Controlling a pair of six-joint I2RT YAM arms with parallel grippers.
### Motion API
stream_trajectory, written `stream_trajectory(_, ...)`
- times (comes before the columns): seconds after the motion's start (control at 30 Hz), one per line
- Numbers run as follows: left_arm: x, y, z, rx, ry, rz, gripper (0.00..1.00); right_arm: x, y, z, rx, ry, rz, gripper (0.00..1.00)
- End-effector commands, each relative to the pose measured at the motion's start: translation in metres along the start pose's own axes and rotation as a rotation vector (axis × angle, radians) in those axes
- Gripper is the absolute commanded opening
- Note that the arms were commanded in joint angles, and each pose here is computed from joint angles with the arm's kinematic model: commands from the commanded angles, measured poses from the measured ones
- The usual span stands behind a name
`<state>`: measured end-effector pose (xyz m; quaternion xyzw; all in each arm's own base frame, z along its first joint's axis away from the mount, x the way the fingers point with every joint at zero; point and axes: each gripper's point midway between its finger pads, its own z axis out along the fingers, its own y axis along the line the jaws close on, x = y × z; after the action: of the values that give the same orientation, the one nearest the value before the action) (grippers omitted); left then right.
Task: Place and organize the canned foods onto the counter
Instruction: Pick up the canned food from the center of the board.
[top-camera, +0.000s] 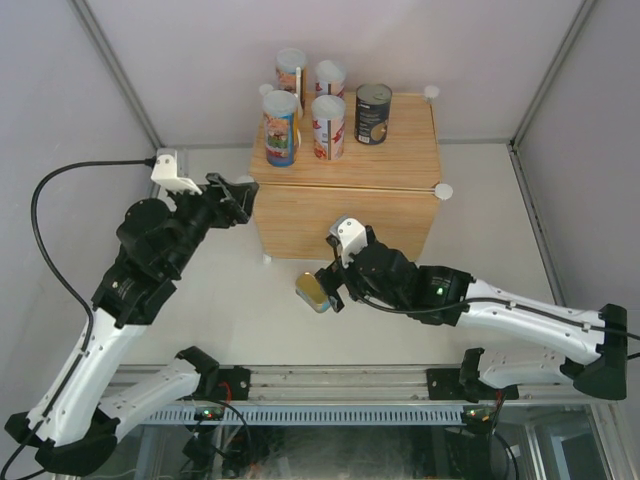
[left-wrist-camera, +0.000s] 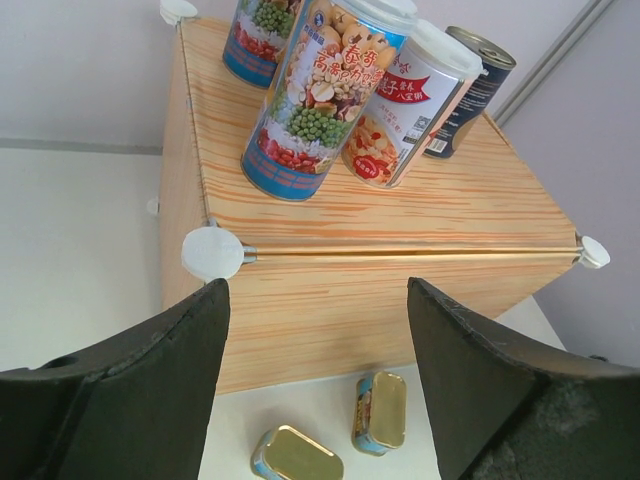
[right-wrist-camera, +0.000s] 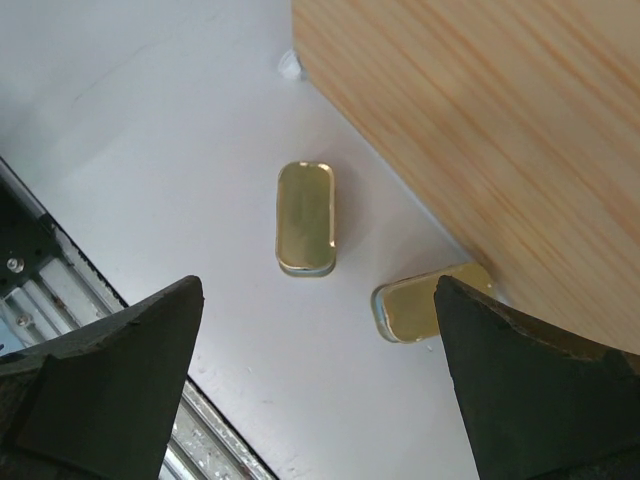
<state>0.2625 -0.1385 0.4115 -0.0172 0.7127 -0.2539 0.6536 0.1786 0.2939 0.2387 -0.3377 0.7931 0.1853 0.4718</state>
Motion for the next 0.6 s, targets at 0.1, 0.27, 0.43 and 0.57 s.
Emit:
stream_trajectory(0.1,0.0,0.007,-0.01,-0.016,-0.009,0.008,0.76,0.018,0.029,0.026,-0.104,0.023,0.066,0.98)
stream_trajectory(0.27,0.004,0.007,-0.015,-0.014,0.011,-0.001,0.76,0.04,0.034,0.052,-0.138,0.081,0.106,0.98)
stream_trajectory(0.43,0.008,0.011,-0.021,-0.024,0.025,-0.004,0.76,0.05,0.039,0.075,-0.164,0.108,0.113,0.98)
stream_trajectory(0.57,0.01,0.016,-0.025,-0.041,0.023,-0.008,0.76,0.059,0.038,0.091,-0.163,0.136,0.131,0.98)
